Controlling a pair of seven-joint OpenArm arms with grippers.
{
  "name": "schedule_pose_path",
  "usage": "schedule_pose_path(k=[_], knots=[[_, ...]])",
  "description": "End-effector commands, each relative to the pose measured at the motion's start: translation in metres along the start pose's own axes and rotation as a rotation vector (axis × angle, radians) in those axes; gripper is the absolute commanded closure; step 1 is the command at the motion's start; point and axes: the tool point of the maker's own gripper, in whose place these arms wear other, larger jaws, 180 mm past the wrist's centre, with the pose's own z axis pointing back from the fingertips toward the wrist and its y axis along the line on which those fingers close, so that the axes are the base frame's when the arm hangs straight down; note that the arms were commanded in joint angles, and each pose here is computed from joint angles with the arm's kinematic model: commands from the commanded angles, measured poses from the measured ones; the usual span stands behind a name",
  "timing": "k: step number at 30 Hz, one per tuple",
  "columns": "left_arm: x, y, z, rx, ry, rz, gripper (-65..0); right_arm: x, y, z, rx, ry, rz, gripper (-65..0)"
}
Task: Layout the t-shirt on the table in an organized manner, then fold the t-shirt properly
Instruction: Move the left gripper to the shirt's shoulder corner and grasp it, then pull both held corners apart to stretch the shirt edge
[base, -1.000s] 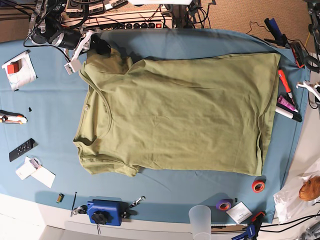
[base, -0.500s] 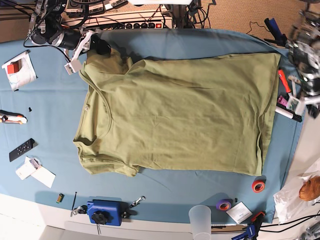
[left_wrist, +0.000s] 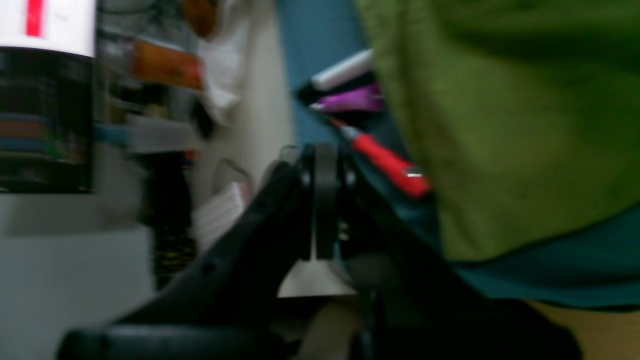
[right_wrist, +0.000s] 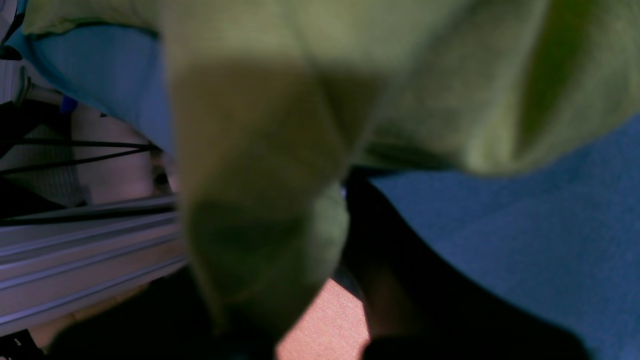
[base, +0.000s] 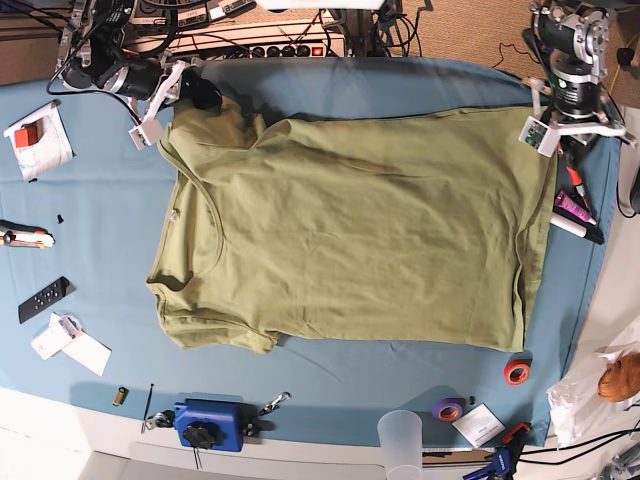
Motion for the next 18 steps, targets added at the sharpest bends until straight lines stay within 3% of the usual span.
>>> schedule_pose_path(k=[1,2,5,7,12,18], knots=[[0.005,0.009,0.002,0.033,-0.021,0.002,0.0,-0.018,-0.011,0.003,-0.059,0.097,0.01,0.0],[0.002,0.007,0.002,0.03,-0.004,0.012,0.0,-0.018,-0.011,0.003,-0.059,0.097,0.01,0.0],[0.0,0.003,0.003,0.025,0.016,0.034,-18.0,-0.018,-0.011,0.003,-0.059,0.097,0.01,0.0],[-0.002,-0.006,0.003,-0.017,0.028,0.042,-25.7,-0.018,-0.011,0.003,-0.059,0.097,0.01,0.0],[-0.021,-0.061,0.014,-0.333,0.132,-0.005,-26.0,-0.018,-0.011,0.003,-0.059,0.097,0.01,0.0],[-0.02,-0.091,0.024,-0.506,0.087,-0.093,-26.0,-0.019,-0.011,0.003,-0.059,0.098,0.01,0.0]])
